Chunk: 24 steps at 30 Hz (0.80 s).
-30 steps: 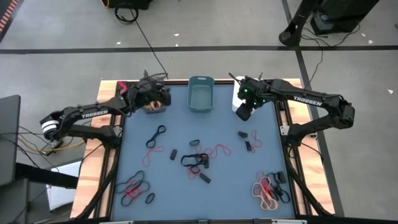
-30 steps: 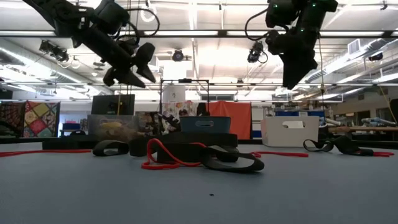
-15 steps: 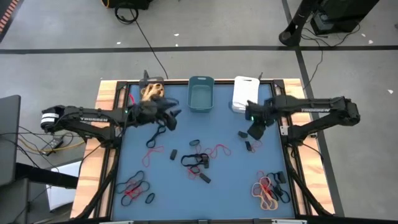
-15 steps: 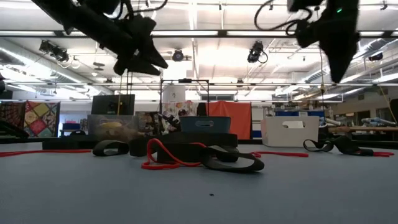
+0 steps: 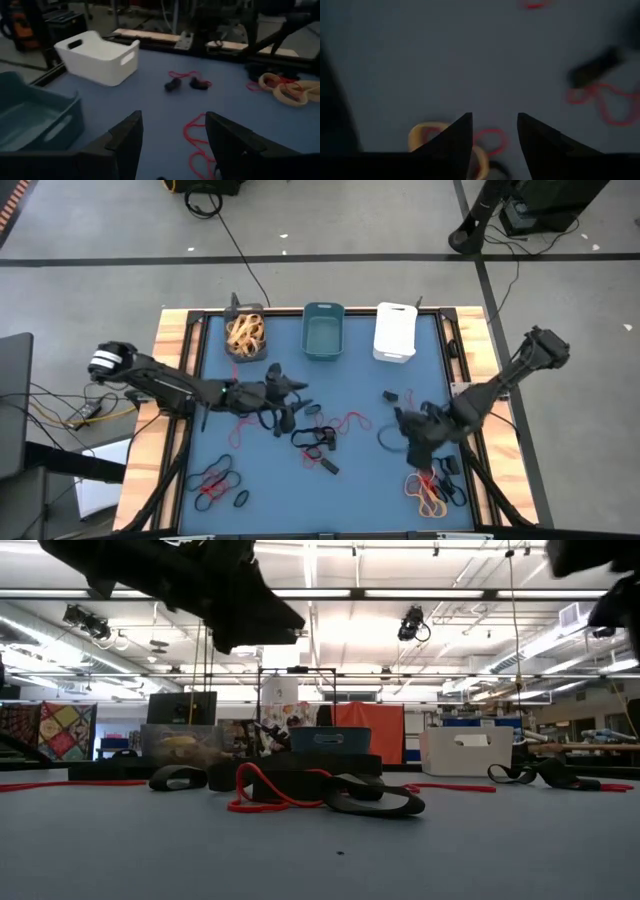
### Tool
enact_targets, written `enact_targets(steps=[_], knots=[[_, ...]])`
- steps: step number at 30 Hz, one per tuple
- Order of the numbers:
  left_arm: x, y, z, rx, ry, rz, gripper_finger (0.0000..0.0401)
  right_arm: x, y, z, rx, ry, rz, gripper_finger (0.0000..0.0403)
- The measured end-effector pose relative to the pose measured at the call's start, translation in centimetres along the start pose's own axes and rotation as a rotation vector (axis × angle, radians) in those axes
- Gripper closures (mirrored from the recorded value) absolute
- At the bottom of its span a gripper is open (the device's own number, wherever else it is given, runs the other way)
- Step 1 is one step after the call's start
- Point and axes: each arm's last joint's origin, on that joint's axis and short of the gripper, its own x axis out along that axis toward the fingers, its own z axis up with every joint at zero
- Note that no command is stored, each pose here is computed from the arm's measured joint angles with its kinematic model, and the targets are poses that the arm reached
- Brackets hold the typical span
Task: Sort rubber bands into baskets
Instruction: Put the yellow rubber band into the black bin
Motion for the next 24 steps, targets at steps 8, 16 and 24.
enact_targets(steps=[8, 16, 24], knots=[[1.6, -1.4, -1.6, 0.006, -0.036, -0.035, 0.0183, 1.5, 3.1, -2.9, -0.147, 0.032, 0.036, 0.0259], [2.6, -1.8, -2.5, -0.004, -0.059, -0.038, 0.0183, 4.8, 5.4, -4.0, -0.237, 0.047, 0.027, 0.0268], [2.9, -1.8, -3.0, -0.002, -0.045, -0.037, 0.0183, 8.2, 5.8, -4.5, -0.325, 0.129, -0.063, 0.0269]])
